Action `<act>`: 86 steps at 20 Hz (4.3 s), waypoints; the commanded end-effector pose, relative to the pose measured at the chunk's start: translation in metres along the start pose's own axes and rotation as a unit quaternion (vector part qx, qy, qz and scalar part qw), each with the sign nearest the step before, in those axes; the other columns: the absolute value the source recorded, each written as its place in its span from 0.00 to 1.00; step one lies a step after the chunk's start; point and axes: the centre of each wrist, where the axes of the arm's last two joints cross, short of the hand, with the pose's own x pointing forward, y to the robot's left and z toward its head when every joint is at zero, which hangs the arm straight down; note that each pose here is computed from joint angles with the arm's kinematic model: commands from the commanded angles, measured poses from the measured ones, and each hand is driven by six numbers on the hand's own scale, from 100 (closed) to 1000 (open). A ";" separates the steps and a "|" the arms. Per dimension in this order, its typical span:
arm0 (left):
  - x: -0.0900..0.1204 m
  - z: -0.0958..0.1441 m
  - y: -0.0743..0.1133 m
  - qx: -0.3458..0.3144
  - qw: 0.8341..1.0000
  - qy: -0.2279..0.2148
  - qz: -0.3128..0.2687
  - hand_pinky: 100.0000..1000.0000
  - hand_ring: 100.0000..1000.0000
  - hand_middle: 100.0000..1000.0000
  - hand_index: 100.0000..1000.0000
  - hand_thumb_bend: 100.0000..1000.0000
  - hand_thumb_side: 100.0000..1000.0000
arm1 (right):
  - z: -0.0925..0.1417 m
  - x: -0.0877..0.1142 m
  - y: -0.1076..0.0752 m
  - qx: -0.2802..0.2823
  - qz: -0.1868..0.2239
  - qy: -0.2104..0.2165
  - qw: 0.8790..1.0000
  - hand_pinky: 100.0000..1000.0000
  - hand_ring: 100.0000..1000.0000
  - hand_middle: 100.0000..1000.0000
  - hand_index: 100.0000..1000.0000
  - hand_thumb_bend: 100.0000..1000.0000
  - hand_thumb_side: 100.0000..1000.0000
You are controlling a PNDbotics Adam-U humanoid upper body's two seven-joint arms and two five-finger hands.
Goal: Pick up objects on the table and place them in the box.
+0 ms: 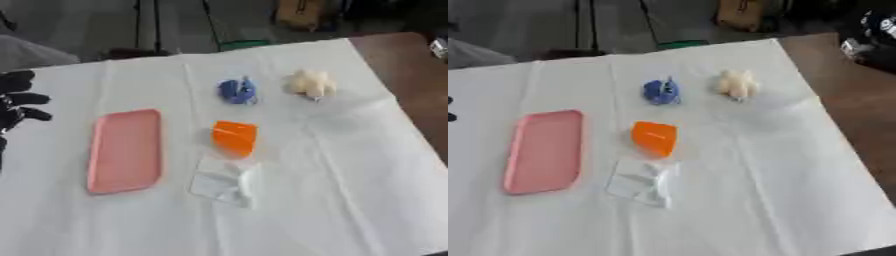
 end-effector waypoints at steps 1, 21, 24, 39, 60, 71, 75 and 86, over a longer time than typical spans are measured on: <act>0.009 -0.005 0.004 -0.007 1.000 -0.015 -0.013 0.55 0.66 0.77 0.71 0.05 0.88 | -0.002 0.008 -0.021 -0.011 0.023 -0.013 1.000 0.59 0.48 0.90 0.76 0.00 0.65; 0.010 -0.008 -0.001 -0.007 0.999 -0.024 -0.020 0.55 0.65 0.78 0.71 0.05 0.93 | -0.026 0.028 -0.021 0.011 0.061 -0.035 0.997 0.61 0.51 0.91 0.77 0.00 0.64; 0.011 -0.010 -0.002 -0.009 0.999 -0.028 -0.021 0.55 0.65 0.78 0.71 0.05 0.93 | -0.032 0.031 -0.024 0.022 0.072 -0.032 0.997 0.61 0.52 0.92 0.79 0.00 0.65; 0.013 -0.013 -0.007 -0.023 0.999 -0.036 -0.021 0.55 0.65 0.78 0.71 0.04 0.94 | -0.053 0.037 -0.004 0.135 0.169 -0.026 0.976 0.72 0.70 1.00 0.92 0.22 0.71; 0.015 -0.014 -0.008 -0.034 0.998 -0.041 -0.020 0.55 0.65 0.78 0.71 0.04 0.94 | -0.052 0.031 0.017 0.100 0.240 -0.018 0.965 0.70 0.68 0.96 0.91 0.25 0.69; 0.015 -0.014 -0.009 -0.038 0.998 -0.043 -0.018 0.54 0.65 0.78 0.71 0.03 0.94 | -0.059 0.038 0.026 0.103 0.268 -0.030 0.957 0.71 0.70 0.94 0.90 0.25 0.68; 0.015 -0.014 -0.010 -0.039 0.998 -0.043 -0.018 0.54 0.65 0.78 0.71 0.03 0.94 | -0.061 0.039 0.027 0.100 0.272 -0.033 0.956 0.70 0.69 0.94 0.90 0.24 0.68; 0.015 -0.015 -0.011 -0.044 0.998 -0.044 -0.015 0.54 0.65 0.78 0.71 0.03 0.94 | -0.070 0.052 0.012 0.028 0.282 -0.029 0.959 0.69 0.64 0.91 0.89 0.22 0.63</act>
